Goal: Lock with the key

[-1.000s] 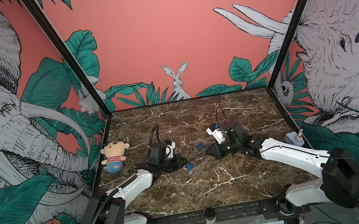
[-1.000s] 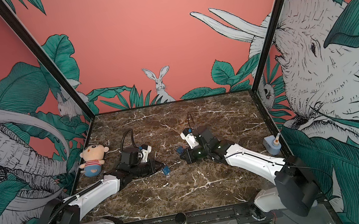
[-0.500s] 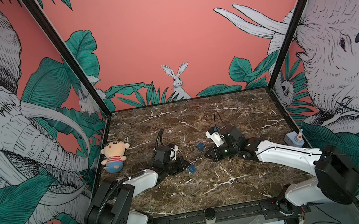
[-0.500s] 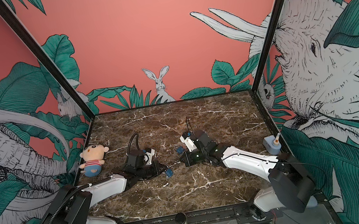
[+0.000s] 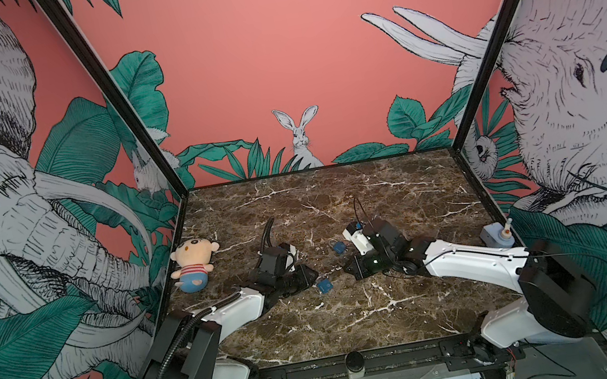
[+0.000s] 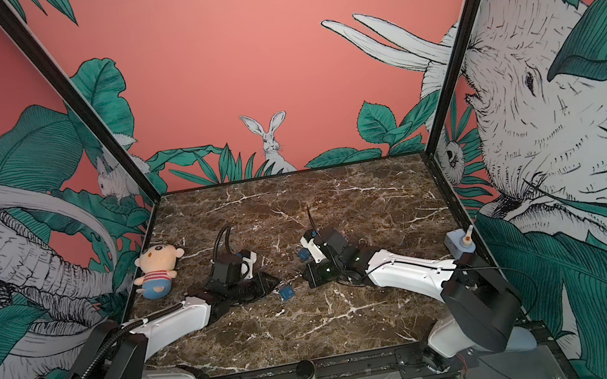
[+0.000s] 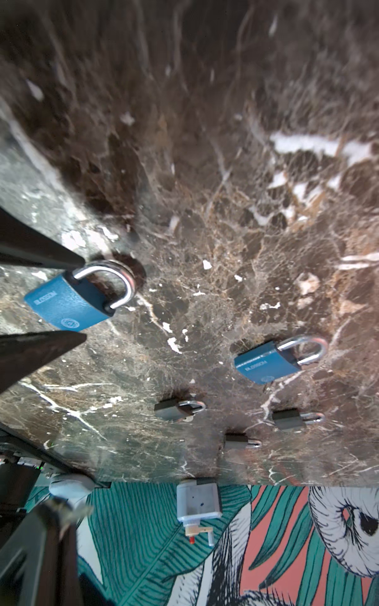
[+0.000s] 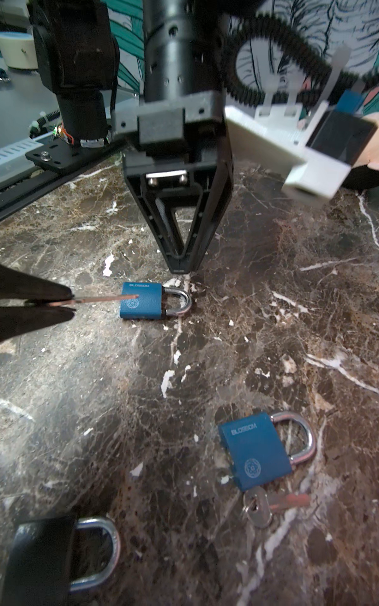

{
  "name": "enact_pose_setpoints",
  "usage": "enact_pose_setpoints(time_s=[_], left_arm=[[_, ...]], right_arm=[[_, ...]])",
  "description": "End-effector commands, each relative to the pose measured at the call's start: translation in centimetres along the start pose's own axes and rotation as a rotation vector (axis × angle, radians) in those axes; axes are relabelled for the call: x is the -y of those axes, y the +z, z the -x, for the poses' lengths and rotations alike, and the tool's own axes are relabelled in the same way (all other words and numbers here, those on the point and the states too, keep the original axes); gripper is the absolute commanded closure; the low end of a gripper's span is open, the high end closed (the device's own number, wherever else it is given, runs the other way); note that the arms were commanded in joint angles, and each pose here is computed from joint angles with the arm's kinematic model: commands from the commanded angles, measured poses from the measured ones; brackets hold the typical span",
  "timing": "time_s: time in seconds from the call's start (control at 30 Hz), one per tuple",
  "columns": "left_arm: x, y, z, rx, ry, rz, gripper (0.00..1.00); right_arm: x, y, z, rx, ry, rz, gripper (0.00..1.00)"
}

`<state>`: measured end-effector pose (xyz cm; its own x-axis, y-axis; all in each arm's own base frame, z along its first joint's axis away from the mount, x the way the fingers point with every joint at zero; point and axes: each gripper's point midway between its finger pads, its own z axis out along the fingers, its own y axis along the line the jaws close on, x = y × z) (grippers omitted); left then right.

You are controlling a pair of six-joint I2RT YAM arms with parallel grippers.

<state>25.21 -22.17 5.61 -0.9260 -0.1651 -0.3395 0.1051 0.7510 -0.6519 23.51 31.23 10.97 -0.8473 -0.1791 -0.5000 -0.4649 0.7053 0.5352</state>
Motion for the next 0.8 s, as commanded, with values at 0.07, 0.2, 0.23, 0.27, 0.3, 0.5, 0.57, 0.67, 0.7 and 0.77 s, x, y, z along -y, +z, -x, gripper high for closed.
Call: enact_pose_setpoints(time_s=[0.07,0.2,0.23,0.27,0.3,0.5,0.57,0.67,0.7,0.77], left_arm=[[-0.2,-2.2,0.9,0.054,0.055,0.079,0.65],[0.4,-3.9,1.7,0.103,0.086,0.098,0.64],[0.6,-4.4,2.0,0.116,0.095,0.094,0.64],[0.8,-4.7,2.1,0.122,0.102,0.094,0.63],[1.0,-5.0,2.2,0.128,0.107,0.095,0.63],[1.8,-5.9,2.4,0.141,0.112,0.07,0.62],[1.8,-6.1,2.4,0.145,0.113,0.066,0.62],[1.8,-6.3,2.3,0.152,0.113,0.063,0.62],[1.9,-6.4,2.4,0.156,0.11,0.06,0.62],[1.8,-6.5,2.3,0.158,0.108,0.061,0.62]], right_arm=[[-0.1,1.0,1.2,0.056,0.013,-0.053,1.0],[0.1,2.3,0.9,0.07,0.039,-0.065,1.0],[0.0,2.7,0.8,0.072,0.049,-0.062,1.0],[0.0,3.1,0.7,0.076,0.057,-0.063,1.0],[0.0,3.5,0.6,0.075,0.067,-0.063,1.0],[0.1,5.4,-0.1,0.049,0.086,-0.072,1.0],[0.2,5.8,-0.3,0.046,0.095,-0.075,1.0],[0.3,6.3,-0.6,0.038,0.105,-0.076,1.0],[0.4,6.4,-0.7,0.035,0.108,-0.075,1.0],[0.3,6.7,-0.8,0.033,0.112,-0.072,1.0]])
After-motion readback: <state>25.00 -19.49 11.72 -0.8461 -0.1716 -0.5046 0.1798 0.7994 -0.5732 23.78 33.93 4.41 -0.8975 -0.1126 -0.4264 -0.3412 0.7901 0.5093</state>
